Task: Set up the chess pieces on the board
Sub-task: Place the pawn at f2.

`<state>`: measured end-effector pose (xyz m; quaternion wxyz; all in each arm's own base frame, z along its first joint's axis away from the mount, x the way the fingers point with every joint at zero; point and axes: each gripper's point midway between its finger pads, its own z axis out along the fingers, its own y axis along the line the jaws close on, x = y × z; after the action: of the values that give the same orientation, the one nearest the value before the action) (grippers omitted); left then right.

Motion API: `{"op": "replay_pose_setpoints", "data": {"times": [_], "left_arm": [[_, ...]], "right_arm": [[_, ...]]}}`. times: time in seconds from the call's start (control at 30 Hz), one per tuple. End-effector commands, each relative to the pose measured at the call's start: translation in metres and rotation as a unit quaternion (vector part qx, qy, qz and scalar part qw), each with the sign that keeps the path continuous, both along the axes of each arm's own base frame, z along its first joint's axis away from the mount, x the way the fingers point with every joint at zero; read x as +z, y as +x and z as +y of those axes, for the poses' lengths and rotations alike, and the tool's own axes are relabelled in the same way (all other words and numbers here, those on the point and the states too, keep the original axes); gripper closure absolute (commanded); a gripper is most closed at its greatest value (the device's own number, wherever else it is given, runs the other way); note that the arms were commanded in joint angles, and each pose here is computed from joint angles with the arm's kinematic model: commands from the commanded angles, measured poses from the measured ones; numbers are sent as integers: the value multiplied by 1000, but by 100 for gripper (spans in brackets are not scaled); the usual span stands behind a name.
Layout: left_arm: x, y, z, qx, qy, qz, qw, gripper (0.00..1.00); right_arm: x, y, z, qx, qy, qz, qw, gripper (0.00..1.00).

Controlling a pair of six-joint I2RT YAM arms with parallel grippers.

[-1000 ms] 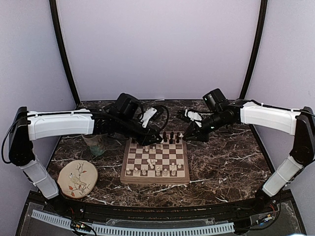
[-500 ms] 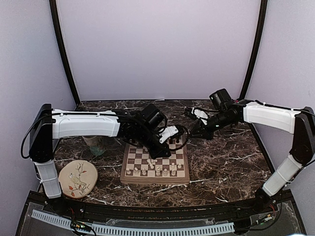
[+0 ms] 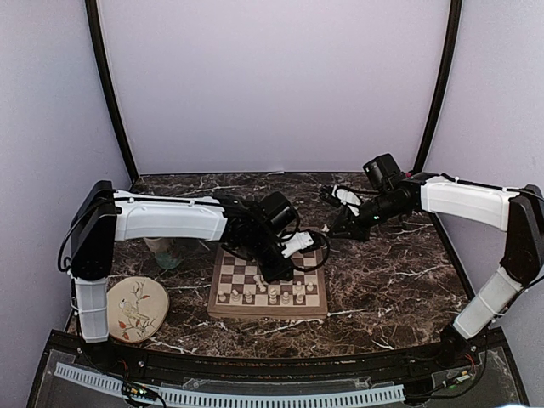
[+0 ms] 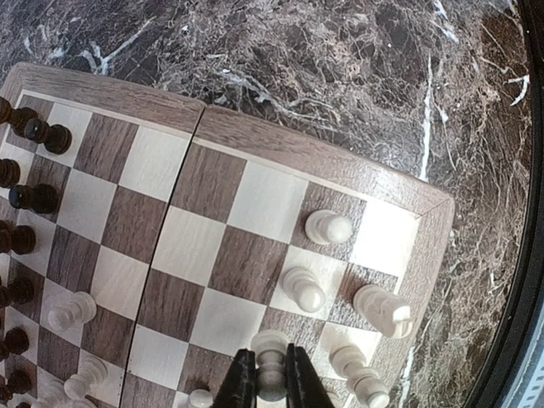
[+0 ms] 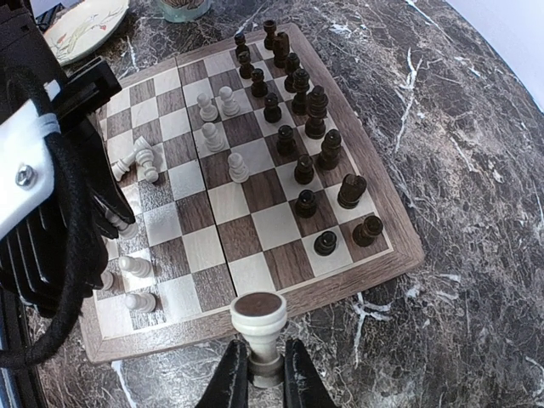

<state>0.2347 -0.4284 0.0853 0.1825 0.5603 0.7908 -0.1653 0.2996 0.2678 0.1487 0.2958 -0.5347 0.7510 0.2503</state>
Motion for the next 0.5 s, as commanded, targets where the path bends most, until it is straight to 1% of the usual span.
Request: {"op": "replay_pose_setpoints", "data": {"times": [0.0,0.47], "left_arm": [[2,-5,1,-17,16,1,1000,98],[-10,-13,-1,-38,33,20,999,98]], "right_arm": [[5,1,1,5,12,-10,1000,88],[4,0,1,8,13,-7,1000,88]]}}
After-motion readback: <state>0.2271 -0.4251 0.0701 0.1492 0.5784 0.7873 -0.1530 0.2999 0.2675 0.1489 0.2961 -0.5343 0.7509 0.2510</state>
